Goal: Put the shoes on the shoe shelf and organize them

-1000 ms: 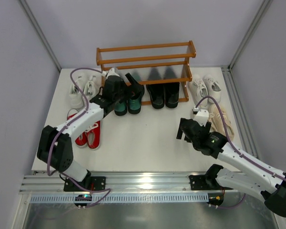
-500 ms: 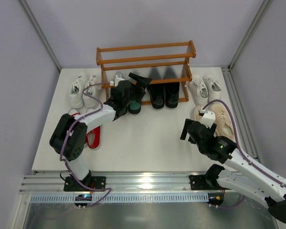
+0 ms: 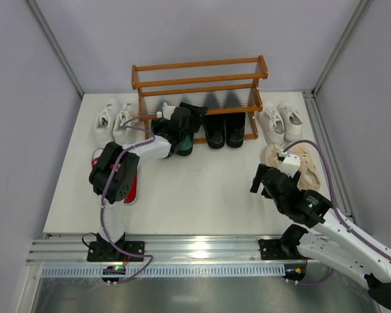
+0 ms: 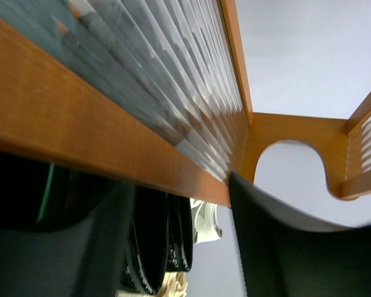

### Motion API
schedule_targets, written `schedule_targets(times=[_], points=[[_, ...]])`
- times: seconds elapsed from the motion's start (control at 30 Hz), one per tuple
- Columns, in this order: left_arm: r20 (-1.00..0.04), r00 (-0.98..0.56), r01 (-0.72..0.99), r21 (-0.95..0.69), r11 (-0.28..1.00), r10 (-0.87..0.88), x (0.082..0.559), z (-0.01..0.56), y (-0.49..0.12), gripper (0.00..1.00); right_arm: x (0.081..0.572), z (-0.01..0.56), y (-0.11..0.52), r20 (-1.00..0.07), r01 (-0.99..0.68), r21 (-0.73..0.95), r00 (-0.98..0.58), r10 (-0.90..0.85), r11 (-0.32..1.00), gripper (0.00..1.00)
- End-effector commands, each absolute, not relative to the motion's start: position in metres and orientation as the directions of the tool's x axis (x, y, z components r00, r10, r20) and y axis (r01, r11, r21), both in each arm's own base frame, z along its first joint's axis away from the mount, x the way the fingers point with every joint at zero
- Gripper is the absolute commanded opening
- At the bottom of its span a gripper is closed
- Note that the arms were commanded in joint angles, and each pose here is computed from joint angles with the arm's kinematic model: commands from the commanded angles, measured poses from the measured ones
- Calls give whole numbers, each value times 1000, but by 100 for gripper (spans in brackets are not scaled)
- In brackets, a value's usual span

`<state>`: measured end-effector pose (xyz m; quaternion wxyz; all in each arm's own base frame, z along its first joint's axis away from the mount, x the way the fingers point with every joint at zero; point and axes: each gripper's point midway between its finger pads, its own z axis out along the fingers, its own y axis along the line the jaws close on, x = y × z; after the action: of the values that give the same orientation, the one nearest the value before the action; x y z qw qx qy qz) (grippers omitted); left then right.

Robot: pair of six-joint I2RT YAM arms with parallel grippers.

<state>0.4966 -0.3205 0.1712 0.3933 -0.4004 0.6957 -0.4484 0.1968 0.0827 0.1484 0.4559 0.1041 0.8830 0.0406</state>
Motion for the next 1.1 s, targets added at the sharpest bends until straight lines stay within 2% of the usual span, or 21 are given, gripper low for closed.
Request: schedule_targets(times=[0.0, 0.07, 0.1, 0.17, 0.2, 0.3, 0.57, 0.83, 1.07], points=[[-187, -322, -159, -955, 248, -928, 512, 191, -324, 52, 197, 155, 80, -807, 158, 181, -540, 239, 971, 90], [-186, -330, -160, -955, 249, -926, 515, 189, -326, 42, 197, 155, 80, -809, 157, 186, -536, 242, 970, 89], [-184, -337, -164, -954, 250, -923, 514, 188, -327, 30, 197, 156, 80, -809, 159, 189, -533, 246, 969, 89], [-183, -350, -167, -953, 253, -919, 511, 186, -329, 19, 197, 156, 79, -810, 159, 190, -532, 246, 969, 89], [-178, -360, -171, -952, 252, -916, 509, 184, -330, 10, 197, 157, 79, -811, 159, 192, -530, 248, 968, 89], [-165, -388, -186, -950, 252, -907, 500, 179, -330, 0, 197, 157, 78, -812, 163, 195, -526, 252, 967, 89], [-124, -416, -251, -936, 245, -901, 460, 150, -313, 0, 196, 155, 78, -812, 167, 201, -522, 260, 965, 89], [-86, -430, -268, -938, 218, -899, 431, 147, -319, 0, 197, 156, 77, -814, 174, 196, -521, 259, 965, 89], [-55, -379, -293, -940, 176, -924, 404, 141, -323, 0, 197, 156, 77, -815, 173, 194, -519, 257, 966, 89]])
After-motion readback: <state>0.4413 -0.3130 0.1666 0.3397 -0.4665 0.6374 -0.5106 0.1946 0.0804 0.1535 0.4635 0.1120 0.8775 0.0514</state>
